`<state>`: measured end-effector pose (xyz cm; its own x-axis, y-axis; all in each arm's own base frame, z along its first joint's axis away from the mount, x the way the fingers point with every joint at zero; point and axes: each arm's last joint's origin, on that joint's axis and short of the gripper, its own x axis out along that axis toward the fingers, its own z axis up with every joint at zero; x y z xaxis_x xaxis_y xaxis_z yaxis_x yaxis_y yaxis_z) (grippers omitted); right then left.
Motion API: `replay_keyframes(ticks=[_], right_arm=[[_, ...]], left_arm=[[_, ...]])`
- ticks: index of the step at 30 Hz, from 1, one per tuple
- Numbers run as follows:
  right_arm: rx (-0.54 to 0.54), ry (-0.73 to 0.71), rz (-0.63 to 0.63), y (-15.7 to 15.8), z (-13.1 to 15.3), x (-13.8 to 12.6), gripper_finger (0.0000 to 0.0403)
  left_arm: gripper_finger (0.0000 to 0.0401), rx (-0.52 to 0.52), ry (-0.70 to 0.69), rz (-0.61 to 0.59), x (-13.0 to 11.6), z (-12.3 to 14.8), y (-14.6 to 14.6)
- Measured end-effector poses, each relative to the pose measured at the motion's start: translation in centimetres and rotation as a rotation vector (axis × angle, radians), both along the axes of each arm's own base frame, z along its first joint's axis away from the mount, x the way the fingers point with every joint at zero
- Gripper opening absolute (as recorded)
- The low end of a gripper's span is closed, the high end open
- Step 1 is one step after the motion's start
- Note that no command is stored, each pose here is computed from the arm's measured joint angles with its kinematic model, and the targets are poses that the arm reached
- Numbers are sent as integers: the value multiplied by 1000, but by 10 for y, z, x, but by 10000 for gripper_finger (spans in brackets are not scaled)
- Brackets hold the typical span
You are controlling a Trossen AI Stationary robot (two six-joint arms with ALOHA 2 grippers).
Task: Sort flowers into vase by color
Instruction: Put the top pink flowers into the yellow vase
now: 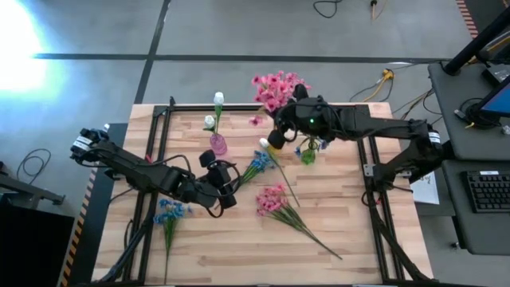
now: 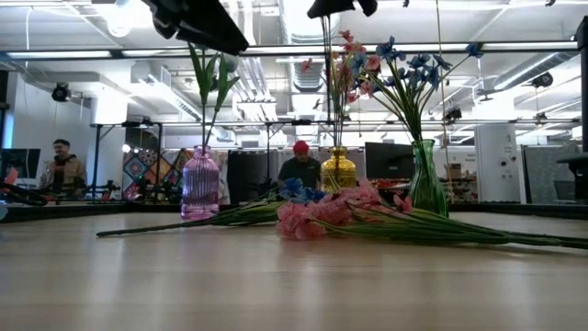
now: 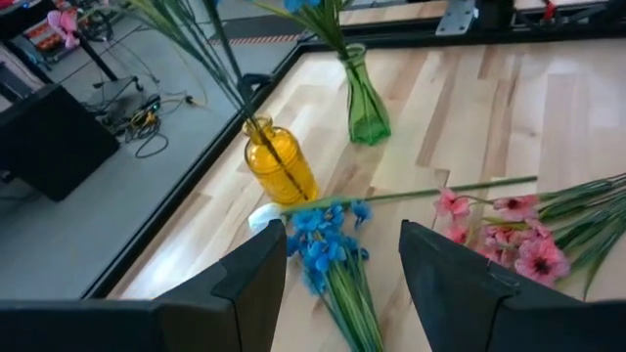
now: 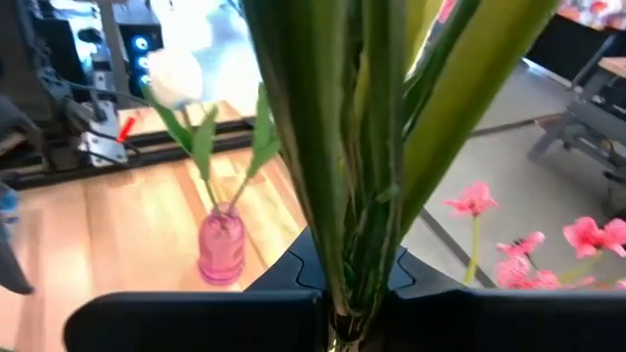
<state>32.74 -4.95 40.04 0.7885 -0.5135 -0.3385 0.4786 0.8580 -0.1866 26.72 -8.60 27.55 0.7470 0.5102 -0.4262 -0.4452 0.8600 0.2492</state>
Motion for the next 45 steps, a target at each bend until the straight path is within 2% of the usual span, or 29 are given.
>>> replay_keyframes(ticks=[22,45], right_arm=[[1,15,-45,-14,-4,0,13],[19,104,-86,-30,-31,18,13]], left_arm=[[184,-2,11,7,-1,-2,0],[184,-20,37,32,-4,-7,2]])
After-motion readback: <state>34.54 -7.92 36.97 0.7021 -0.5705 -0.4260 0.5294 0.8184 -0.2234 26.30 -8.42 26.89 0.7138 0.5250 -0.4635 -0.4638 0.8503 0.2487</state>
